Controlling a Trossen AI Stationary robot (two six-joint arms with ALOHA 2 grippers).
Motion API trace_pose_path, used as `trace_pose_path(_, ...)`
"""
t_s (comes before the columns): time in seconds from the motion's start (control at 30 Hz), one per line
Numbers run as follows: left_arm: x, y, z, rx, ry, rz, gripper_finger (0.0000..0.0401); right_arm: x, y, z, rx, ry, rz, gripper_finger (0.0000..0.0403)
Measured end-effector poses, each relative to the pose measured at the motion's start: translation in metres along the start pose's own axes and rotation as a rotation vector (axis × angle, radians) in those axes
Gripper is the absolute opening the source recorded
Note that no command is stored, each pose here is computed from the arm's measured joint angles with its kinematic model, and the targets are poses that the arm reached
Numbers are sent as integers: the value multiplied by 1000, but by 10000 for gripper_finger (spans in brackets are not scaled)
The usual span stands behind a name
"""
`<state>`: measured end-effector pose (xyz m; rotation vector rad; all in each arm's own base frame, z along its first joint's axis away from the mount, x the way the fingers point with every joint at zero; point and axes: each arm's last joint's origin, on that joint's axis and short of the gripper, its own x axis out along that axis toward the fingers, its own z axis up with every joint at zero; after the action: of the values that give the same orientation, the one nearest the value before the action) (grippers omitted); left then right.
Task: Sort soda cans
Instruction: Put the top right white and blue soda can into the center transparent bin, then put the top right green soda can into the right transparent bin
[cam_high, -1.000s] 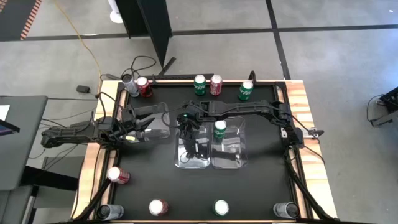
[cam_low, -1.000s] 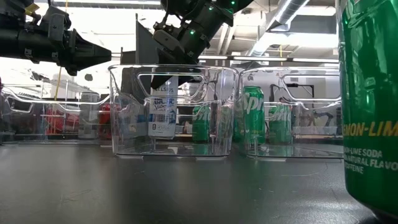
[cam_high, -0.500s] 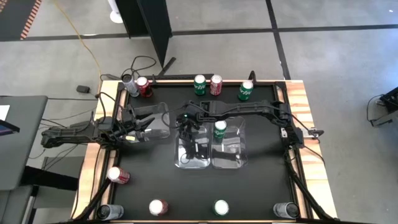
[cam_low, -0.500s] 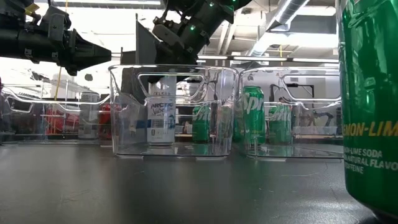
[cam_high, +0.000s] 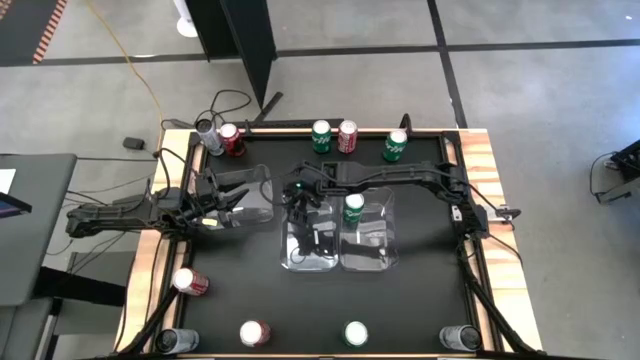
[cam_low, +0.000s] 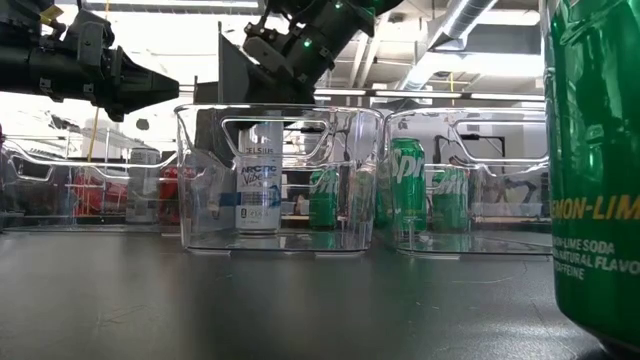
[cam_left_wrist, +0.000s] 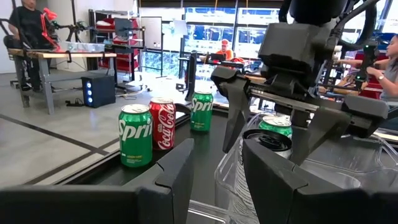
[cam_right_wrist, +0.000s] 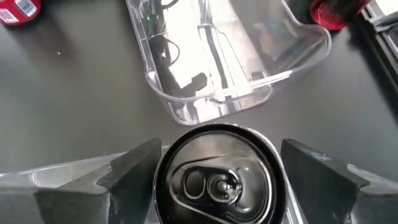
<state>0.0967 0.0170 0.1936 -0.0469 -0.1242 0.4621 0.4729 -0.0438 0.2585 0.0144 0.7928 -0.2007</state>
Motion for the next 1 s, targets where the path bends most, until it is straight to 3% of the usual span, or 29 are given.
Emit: trace_pose_path(1.0,0,0,0,0,0,0,132,-13,8,6,-144,-27,11,347)
